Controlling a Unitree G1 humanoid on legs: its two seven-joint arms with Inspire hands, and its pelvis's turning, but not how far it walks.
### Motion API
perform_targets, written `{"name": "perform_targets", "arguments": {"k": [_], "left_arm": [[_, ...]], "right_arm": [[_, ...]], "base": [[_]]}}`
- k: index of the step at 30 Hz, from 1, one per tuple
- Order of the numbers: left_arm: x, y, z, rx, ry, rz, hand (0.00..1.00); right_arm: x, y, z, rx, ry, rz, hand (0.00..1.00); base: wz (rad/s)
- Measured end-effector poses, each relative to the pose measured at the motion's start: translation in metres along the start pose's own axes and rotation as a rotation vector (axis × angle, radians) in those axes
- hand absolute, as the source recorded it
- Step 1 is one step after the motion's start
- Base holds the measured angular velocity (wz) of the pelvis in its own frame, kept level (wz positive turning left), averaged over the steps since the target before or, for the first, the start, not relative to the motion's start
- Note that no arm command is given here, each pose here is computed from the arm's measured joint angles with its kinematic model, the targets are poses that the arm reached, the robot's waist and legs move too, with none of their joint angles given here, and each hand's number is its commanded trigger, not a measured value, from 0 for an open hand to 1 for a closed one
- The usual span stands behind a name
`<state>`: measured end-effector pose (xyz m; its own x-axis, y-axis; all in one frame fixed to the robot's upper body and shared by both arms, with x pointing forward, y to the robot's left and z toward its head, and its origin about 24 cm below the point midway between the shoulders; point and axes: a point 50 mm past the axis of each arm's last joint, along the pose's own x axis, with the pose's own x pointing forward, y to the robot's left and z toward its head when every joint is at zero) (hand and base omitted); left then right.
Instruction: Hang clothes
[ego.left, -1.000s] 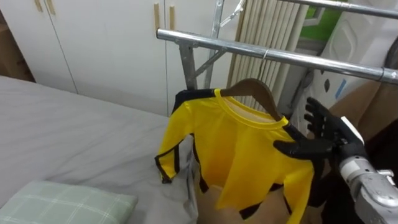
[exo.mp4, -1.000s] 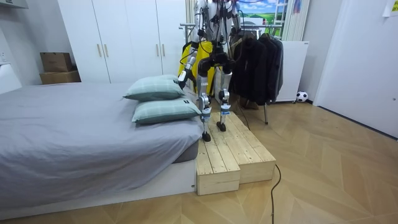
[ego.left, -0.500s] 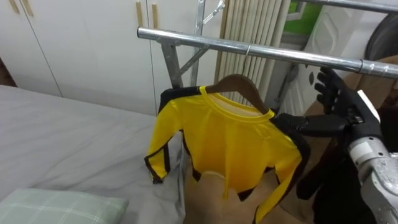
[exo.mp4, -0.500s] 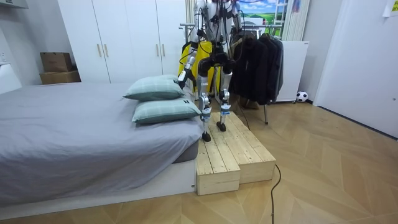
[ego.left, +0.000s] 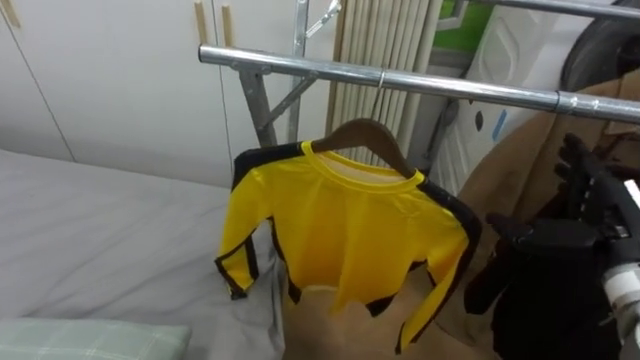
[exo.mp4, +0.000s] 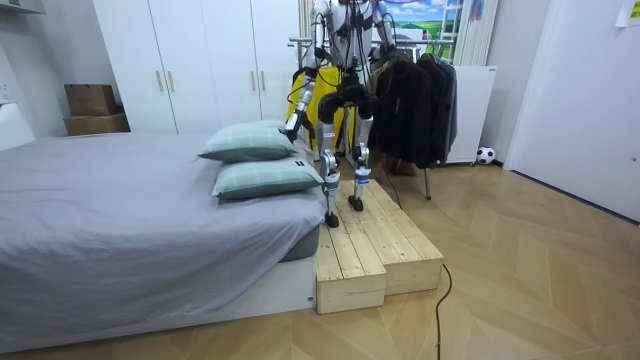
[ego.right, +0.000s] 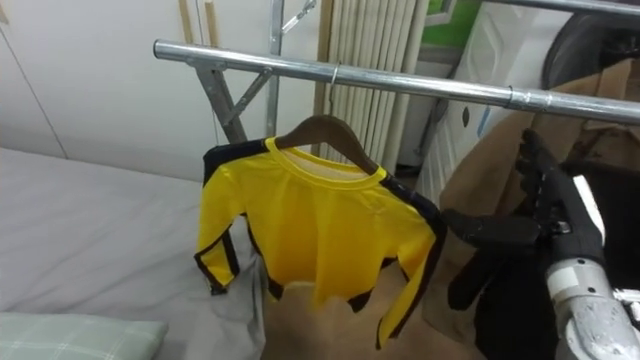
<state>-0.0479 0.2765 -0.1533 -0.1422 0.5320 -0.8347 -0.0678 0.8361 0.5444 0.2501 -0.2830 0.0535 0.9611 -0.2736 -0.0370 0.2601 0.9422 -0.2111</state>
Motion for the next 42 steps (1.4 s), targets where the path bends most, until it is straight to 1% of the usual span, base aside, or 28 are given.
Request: {"name": "perform_targets", "arguments": {"k": [2, 6, 8, 9, 11, 12, 14, 15, 17, 18, 20, 23, 31, 35, 38, 42], "left_arm": [[0.0, 0.0, -0.001, -0.03, 0.01, -0.006, 0.0], [0.0, -0.001, -0.002, -0.046, 0.015, -0.013, 0.0], [0.0, -0.002, -0.004, -0.073, 0.032, -0.023, 0.0], [0.0, -0.002, -0.005, -0.083, 0.034, -0.025, 0.0], [0.0, -0.004, -0.008, -0.106, 0.053, -0.037, 0.0], [0.0, -0.005, -0.009, -0.112, 0.059, -0.042, 0.0], [0.0, -0.006, -0.008, -0.117, 0.059, -0.059, 0.0], [0.0, -0.006, -0.008, -0.116, 0.058, -0.06, 0.0], [0.0, -0.006, -0.008, -0.117, 0.057, -0.069, 0.0], [0.0, -0.007, -0.008, -0.117, 0.057, -0.072, 0.0], [-0.001, -0.008, -0.009, -0.121, 0.062, -0.084, 0.0], [-0.002, -0.012, -0.009, -0.135, 0.065, -0.115, 0.0], [-0.003, -0.018, -0.009, -0.116, 0.063, -0.199, 0.0], [-0.004, -0.024, -0.01, -0.071, 0.059, -0.254, 0.0], [-0.004, -0.025, -0.011, -0.062, 0.065, -0.291, 0.0], [-0.004, -0.024, -0.011, -0.051, 0.074, -0.307, 0.0]], "right_arm": [[-0.01, -0.005, -0.017, -0.01, 0.063, -0.011, 0.0], [-0.03, -0.01, -0.045, -0.019, 0.177, -0.02, 0.0], [-0.041, -0.007, -0.068, 0.004, 0.269, -0.031, 0.0], [-0.044, -0.006, -0.073, 0.011, 0.291, -0.034, 0.0], [-0.06, -0.002, -0.095, 0.024, 0.383, -0.041, 0.0], [-0.063, -0.001, -0.101, 0.023, 0.409, -0.04, 0.0], [-0.082, 0.001, -0.126, 0.034, 0.529, -0.049, 0.0], [-0.086, 0.003, -0.132, 0.035, 0.56, -0.044, 0.0], [-0.113, 0.008, -0.158, 0.042, 0.697, -0.022, 0.0], [-0.119, 0.009, -0.163, 0.05, 0.726, -0.019, 0.0], [-0.143, 0.012, -0.184, 0.122, 0.851, -0.032, 0.0], [-0.166, 0.015, -0.2, 0.187, 0.963, -0.045, 0.0], [-0.215, 0.018, -0.224, 0.237, 1.187, -0.036, 0.0], [-0.221, 0.019, -0.227, 0.291, 1.218, -0.065, 0.0], [-0.228, 0.019, -0.228, 0.328, 1.242, -0.088, 0.0], [-0.229, 0.02, -0.229, 0.323, 1.261, -0.077, 0.0]], "base": [[0.0], [-0.04], [-0.07], [-0.12], [-0.15], [-0.1], [-0.02], [-0.04], [-0.05], [-0.07], [-0.05], [0.0], [-0.01], [-0.09], [0.0], [0.0]]}}
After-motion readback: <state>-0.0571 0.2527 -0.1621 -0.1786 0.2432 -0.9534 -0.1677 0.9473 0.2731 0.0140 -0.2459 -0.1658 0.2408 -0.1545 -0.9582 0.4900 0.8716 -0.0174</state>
